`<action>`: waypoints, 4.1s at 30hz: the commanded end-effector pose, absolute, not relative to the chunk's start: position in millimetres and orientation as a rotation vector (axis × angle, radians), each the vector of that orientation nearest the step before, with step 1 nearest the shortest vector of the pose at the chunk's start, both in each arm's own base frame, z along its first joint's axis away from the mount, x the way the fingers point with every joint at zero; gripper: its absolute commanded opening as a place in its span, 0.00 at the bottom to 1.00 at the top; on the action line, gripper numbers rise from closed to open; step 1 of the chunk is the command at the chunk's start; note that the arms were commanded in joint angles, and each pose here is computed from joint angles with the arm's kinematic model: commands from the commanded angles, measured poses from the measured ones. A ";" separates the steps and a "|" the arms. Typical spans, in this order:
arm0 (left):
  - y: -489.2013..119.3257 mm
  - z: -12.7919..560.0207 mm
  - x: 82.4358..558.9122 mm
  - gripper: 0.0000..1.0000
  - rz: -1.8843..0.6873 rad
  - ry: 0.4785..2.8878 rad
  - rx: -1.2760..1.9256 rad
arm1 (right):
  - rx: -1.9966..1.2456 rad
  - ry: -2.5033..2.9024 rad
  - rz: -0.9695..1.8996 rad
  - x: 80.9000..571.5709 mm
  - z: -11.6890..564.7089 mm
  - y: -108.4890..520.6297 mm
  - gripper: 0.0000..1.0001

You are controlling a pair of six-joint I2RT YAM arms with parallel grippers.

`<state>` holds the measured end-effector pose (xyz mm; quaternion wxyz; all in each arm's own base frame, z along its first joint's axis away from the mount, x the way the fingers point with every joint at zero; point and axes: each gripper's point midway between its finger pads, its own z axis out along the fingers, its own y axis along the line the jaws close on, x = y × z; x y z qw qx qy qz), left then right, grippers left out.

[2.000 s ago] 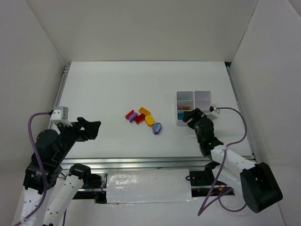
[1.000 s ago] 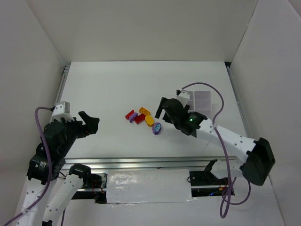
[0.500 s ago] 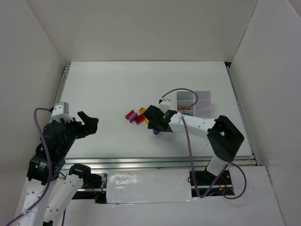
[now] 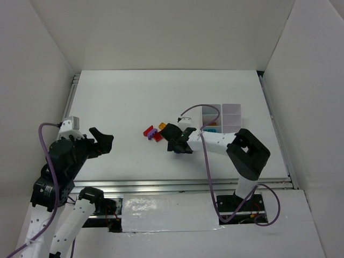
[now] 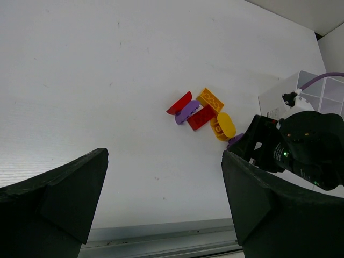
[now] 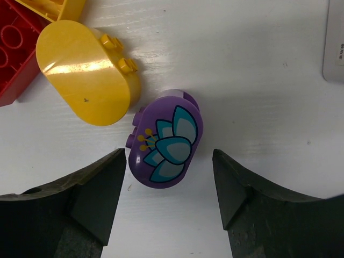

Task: Sort the legos into containers by color

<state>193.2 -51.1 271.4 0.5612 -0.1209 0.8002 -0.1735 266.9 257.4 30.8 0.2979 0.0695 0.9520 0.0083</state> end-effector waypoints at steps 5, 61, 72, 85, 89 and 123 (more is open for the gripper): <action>-53.1 288.1 193.4 1.00 -0.428 1.820 -0.248 | 0.198 2.485 0.015 276.0 33.3 261.2 0.61; -60.1 294.4 187.5 0.99 -0.466 1.793 -0.192 | 1.253 1.729 0.227 374.9 216.6 34.1 0.00; -62.7 295.9 186.4 1.00 -0.478 1.787 -0.173 | 1.330 1.682 0.228 396.0 211.0 12.2 0.00; -65.1 296.1 186.4 0.99 -0.487 1.788 -0.158 | 1.392 1.675 0.186 403.2 185.4 8.6 0.04; -65.6 294.7 187.2 0.99 -0.488 1.796 -0.159 | 1.413 1.665 0.161 401.7 177.3 5.1 0.04; -68.3 293.7 188.6 0.99 -0.493 1.799 -0.138 | 1.439 1.695 0.131 404.7 152.2 1.5 0.68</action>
